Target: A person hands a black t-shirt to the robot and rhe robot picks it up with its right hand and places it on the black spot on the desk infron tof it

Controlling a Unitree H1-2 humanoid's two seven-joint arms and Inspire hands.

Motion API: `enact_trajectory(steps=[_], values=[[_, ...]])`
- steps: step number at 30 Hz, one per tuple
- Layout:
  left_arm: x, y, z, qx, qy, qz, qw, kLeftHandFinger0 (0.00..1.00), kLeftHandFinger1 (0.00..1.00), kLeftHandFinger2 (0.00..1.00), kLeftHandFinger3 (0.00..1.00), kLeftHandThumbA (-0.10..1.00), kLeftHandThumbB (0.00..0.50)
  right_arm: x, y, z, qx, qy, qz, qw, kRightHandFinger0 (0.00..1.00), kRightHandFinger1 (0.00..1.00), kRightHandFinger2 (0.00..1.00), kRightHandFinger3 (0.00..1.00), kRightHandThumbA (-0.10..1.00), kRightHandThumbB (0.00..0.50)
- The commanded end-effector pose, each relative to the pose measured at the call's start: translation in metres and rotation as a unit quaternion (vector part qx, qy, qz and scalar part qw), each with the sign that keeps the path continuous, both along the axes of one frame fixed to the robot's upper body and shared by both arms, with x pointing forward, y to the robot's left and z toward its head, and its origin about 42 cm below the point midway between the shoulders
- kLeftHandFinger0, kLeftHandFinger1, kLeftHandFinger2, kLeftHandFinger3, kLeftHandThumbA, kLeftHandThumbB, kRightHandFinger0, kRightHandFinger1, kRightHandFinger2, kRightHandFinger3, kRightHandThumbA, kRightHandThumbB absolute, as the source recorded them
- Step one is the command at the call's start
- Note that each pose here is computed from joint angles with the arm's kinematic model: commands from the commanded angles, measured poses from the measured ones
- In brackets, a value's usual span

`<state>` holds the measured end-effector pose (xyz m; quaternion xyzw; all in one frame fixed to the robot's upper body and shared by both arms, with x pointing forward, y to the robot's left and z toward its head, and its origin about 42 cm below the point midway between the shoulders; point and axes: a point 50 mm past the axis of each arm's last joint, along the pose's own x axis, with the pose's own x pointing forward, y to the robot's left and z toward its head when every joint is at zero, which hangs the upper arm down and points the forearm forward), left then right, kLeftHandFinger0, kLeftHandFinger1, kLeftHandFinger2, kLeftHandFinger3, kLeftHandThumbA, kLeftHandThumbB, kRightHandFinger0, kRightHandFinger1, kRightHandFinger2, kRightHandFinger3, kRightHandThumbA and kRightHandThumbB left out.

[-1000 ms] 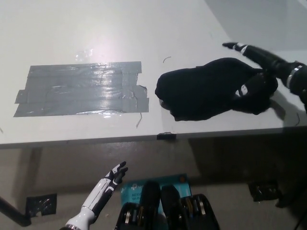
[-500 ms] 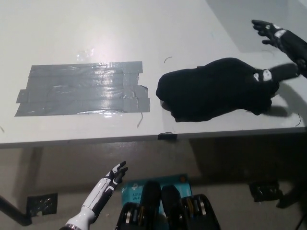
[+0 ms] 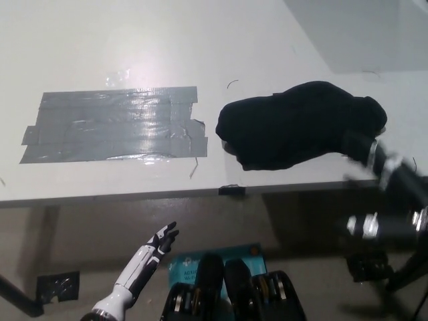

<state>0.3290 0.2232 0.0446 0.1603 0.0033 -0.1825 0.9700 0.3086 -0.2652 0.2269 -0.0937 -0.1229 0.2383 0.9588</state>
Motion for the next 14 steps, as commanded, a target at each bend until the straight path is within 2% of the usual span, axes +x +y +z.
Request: enact_trajectory(steps=[1,2,7,9,11,14], values=[[0.013,-0.002,0.017,-0.001,-0.04,-0.016,0.999,1.0,1.0,1.0,1.0,1.0,0.5,-0.038,0.022,-0.012,0.185,-0.052,-0.03,0.981,1.0,1.0,1.0,1.0,1.0,0.445],[0.012,-0.002,0.017,0.0,-0.041,-0.015,0.999,1.0,1.0,1.0,1.0,1.0,0.5,-0.034,0.024,-0.022,0.187,-0.036,-0.034,0.981,1.0,1.0,1.0,1.0,1.0,0.407],[0.003,-0.004,0.01,0.001,-0.042,-0.013,0.999,1.0,1.0,1.0,1.0,1.0,0.5,-0.021,0.031,-0.077,0.174,0.062,-0.064,0.981,1.0,1.0,1.0,1.0,1.0,0.373],[0.001,-0.004,0.008,-0.003,-0.04,-0.01,0.999,1.0,1.0,1.0,1.0,1.0,0.5,-0.021,0.031,-0.092,0.163,0.084,-0.063,0.981,1.0,1.0,1.0,1.0,1.0,0.327],[-0.003,-0.003,0.004,-0.006,-0.039,-0.007,0.999,1.0,1.0,1.0,1.0,1.0,0.5,-0.022,0.03,-0.105,0.154,0.103,-0.061,0.981,1.0,1.0,1.0,1.0,1.0,0.345],[-0.005,-0.004,0.002,-0.005,-0.04,-0.005,0.999,1.0,1.0,1.0,1.0,1.0,0.5,-0.022,0.029,-0.108,0.147,0.109,-0.061,0.981,1.0,1.0,1.0,1.0,1.0,0.344]])
